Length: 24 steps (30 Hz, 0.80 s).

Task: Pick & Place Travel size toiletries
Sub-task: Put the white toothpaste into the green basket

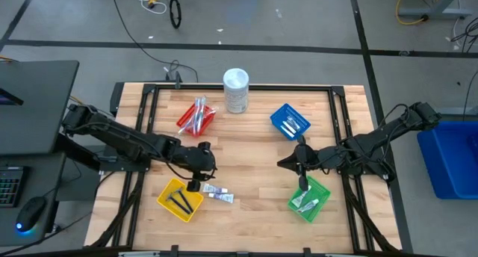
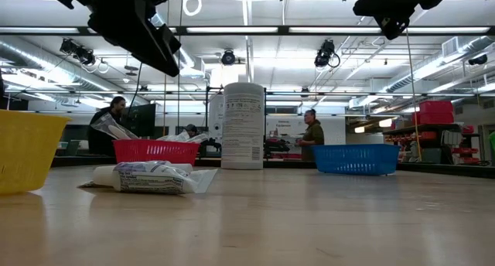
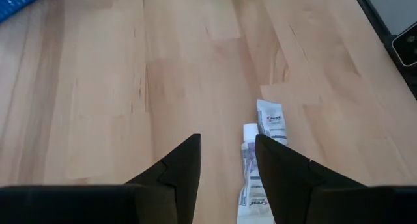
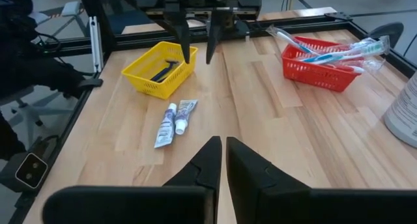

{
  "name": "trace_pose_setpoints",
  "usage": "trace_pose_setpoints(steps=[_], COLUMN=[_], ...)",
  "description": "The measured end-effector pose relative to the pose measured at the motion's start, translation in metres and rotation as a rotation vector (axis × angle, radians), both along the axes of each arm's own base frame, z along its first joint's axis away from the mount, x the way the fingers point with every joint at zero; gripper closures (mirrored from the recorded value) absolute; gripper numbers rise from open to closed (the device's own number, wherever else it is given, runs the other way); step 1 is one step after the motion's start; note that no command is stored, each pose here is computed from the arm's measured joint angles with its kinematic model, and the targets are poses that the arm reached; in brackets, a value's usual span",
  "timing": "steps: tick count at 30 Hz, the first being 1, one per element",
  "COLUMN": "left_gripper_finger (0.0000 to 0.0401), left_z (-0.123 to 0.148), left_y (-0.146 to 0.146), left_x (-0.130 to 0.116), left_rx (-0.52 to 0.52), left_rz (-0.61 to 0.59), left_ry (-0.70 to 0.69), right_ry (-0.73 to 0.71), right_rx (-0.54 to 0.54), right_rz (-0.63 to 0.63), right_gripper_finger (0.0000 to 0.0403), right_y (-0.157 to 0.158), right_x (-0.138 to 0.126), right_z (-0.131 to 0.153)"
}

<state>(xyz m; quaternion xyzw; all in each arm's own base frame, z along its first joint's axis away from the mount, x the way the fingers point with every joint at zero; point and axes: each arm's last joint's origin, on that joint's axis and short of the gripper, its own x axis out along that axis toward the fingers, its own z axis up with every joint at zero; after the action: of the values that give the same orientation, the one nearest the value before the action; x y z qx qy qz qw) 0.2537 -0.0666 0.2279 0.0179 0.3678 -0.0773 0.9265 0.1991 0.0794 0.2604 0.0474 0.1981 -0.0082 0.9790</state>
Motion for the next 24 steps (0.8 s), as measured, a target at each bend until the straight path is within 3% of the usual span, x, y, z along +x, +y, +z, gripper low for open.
trace_pose_setpoints(steps=[10, 24], left_gripper_finger=[0.0248, 0.0248], left_z=[-0.025, -0.056], left_y=[-0.022, -0.028], left_x=[0.014, 0.025], left_rx=[0.008, 0.007], left_rz=[-0.062, -0.019], left_ry=[0.039, 0.140], right_ry=[0.008, 0.014], right_rx=[-0.003, -0.006], right_rz=[0.000, 0.000], right_gripper_finger=[0.0375, 0.0374], right_y=[0.000, 0.000], right_x=[0.000, 0.000], right_z=[-0.001, -0.001])
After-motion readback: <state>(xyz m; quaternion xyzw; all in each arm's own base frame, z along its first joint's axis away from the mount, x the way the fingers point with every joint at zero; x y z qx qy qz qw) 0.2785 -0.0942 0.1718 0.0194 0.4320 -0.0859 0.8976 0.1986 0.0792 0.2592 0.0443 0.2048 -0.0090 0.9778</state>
